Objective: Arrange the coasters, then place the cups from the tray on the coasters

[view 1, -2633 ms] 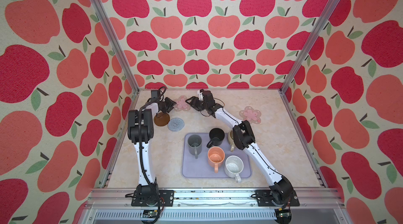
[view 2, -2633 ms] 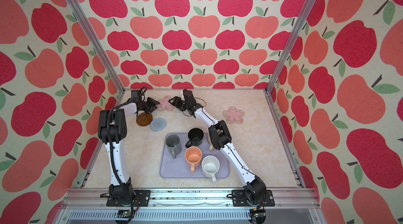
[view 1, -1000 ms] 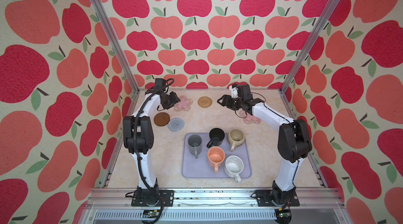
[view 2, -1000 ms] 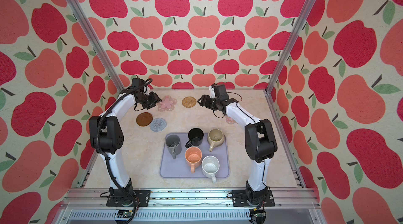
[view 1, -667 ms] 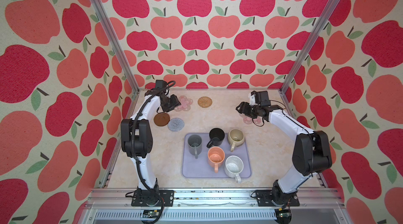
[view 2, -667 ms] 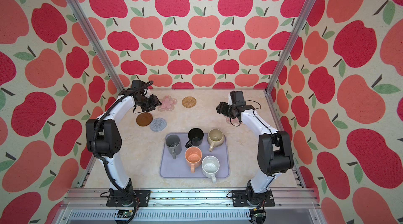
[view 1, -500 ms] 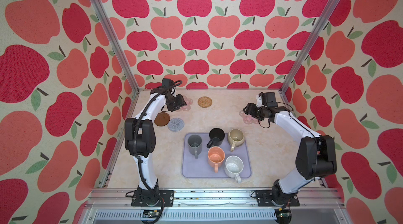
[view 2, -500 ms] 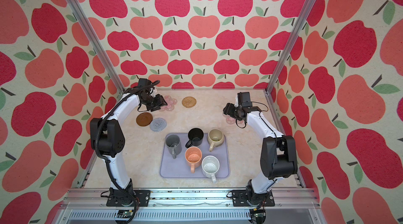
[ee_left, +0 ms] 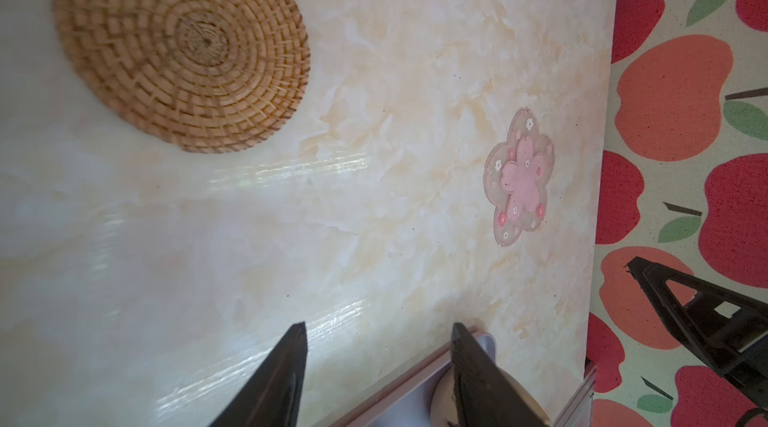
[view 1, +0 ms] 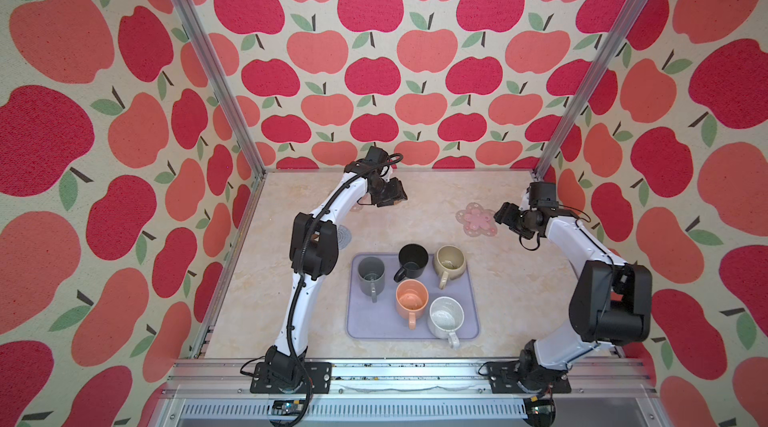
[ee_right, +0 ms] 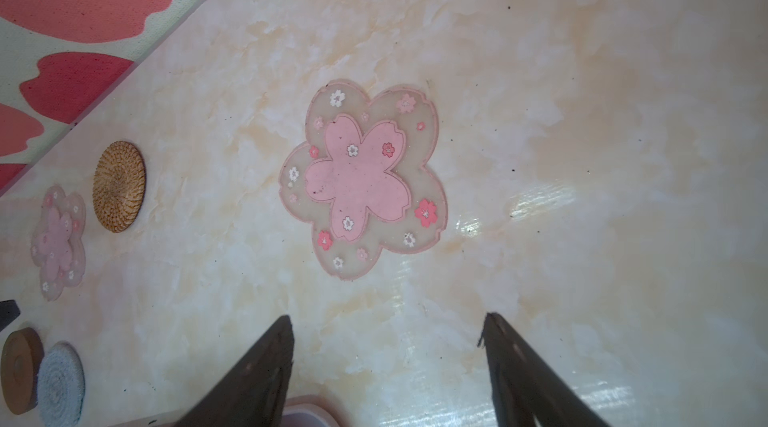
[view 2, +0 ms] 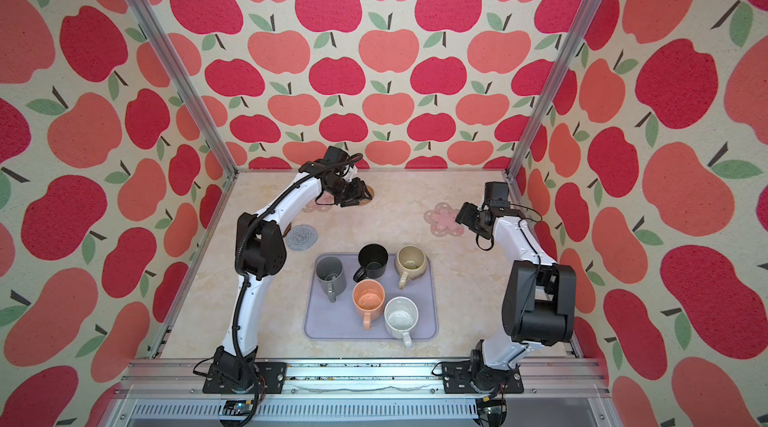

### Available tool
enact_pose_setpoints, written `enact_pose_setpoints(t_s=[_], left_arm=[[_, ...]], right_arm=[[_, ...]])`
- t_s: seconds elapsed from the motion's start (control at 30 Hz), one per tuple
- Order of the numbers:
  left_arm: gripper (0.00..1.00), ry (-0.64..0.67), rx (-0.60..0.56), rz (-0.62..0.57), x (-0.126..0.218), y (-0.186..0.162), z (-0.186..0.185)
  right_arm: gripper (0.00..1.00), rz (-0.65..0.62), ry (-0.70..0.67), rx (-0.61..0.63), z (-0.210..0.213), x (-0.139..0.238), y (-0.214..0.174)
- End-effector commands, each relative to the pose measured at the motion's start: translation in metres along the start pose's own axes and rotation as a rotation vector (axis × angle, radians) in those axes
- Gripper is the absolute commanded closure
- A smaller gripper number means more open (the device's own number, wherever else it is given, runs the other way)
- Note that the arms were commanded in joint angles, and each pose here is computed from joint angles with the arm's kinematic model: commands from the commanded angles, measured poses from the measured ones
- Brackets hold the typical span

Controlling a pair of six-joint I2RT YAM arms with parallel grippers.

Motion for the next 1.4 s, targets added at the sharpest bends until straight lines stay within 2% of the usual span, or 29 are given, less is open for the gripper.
enact_pose_setpoints(t_s=[0.0, 0.23, 0.47, 0.83, 1.37], left_arm=[[0.43, -0.086, 0.013, 0.012, -0.012, -0.001, -0.029], [0.42, -0.237, 0.062, 0.024, -0.049, -0.005, -0.052], [0.43, -0.353, 0.127, 0.049, -0.079, -0.008, -0.062], [0.43, -0.357, 0.184, 0.08, -0.108, -0.012, -0.051], [0.43, -0.355, 0.224, 0.113, -0.119, -0.018, -0.042]], right_arm=[[0.25, 0.049, -0.011, -0.018, -0.018, -0.014, -0.005], [0.24, 0.042, 0.041, -0.066, -0.038, -0.046, 0.005], [0.23, 0.065, 0.088, -0.066, -0.038, -0.079, 0.012], [0.23, 0.072, 0.175, -0.083, -0.028, -0.11, 0.026], [0.24, 0.189, 0.209, 0.042, 0.028, -0.135, -0.004]])
Point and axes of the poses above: each gripper's point midway between its finger pads, its own x axis back along the fingers, its own z axis along the line the jaws close on, y = z × x, the point moved 2 cm from there along x, back along the fingers, and after that the axes turned 6 degrees about x, right-handed, at the moved point
